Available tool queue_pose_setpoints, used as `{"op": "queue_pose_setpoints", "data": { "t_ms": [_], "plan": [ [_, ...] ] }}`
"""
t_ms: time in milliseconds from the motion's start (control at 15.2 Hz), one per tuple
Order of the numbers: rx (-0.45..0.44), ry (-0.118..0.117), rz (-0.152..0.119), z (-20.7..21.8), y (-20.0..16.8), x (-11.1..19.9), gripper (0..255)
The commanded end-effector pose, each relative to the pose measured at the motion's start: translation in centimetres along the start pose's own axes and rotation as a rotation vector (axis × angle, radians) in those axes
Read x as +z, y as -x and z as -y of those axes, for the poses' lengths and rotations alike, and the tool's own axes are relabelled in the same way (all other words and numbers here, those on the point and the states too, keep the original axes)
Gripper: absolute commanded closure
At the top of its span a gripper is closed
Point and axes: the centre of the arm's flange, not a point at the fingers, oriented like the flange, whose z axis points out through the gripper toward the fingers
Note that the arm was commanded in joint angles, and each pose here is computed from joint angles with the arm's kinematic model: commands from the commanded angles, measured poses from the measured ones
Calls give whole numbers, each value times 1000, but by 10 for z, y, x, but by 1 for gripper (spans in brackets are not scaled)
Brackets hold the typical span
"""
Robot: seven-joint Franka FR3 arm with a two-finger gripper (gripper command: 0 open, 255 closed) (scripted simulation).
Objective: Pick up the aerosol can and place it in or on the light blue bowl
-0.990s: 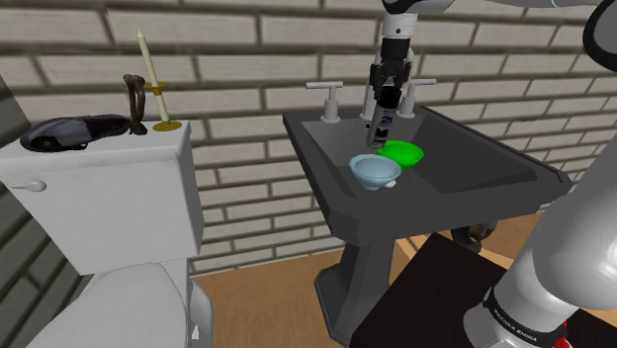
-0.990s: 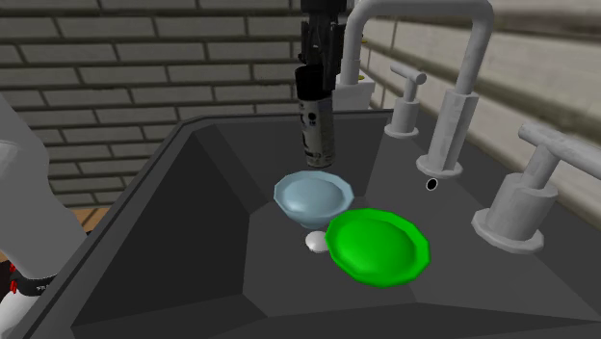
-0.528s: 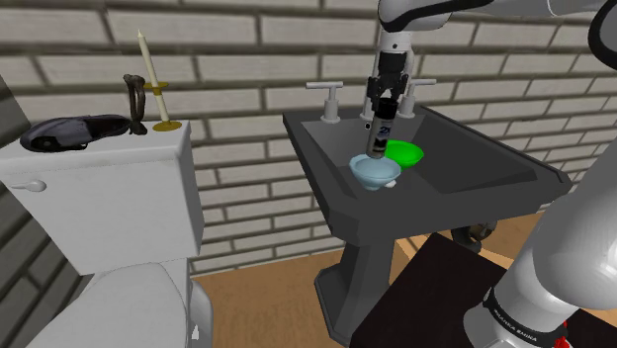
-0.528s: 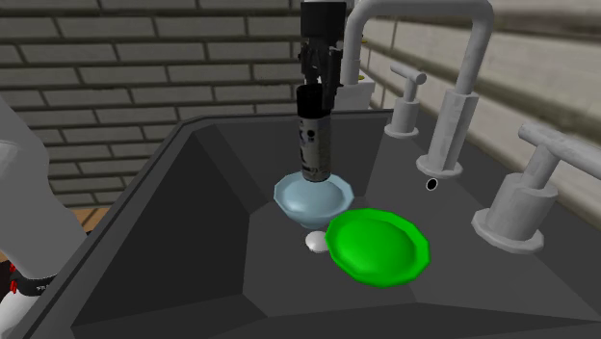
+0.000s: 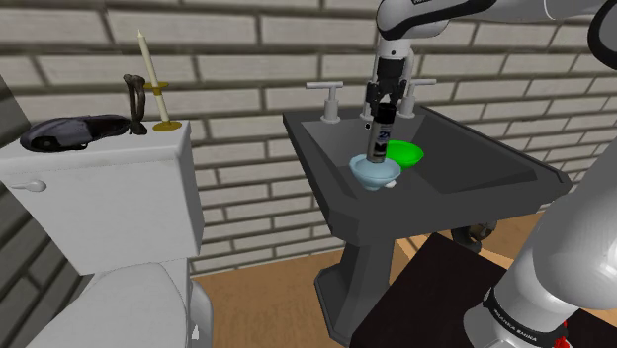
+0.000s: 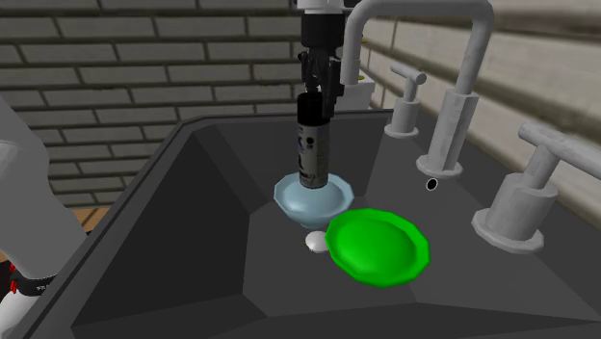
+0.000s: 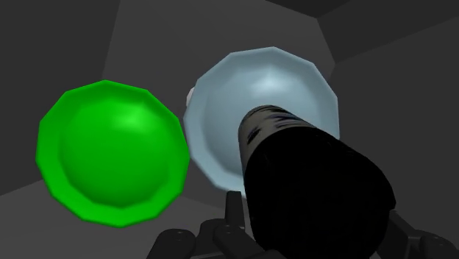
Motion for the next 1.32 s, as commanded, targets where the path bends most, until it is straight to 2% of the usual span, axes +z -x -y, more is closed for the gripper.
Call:
{"op": "queue_pose_setpoints", "data": {
  "t_ms": [0, 66, 132, 462, 726, 1254],
  "plan": [
    [8, 0, 5, -4, 0, 2, 255],
    [8, 0, 5, -4, 0, 2, 255],
    [8, 0, 5, -4, 1, 3, 0],
    [8, 0, 5, -4, 0, 2, 0],
    [8, 0, 5, -4, 0, -48, 0],
    [8, 0, 5, -4, 0, -48, 0]
  ]
}}
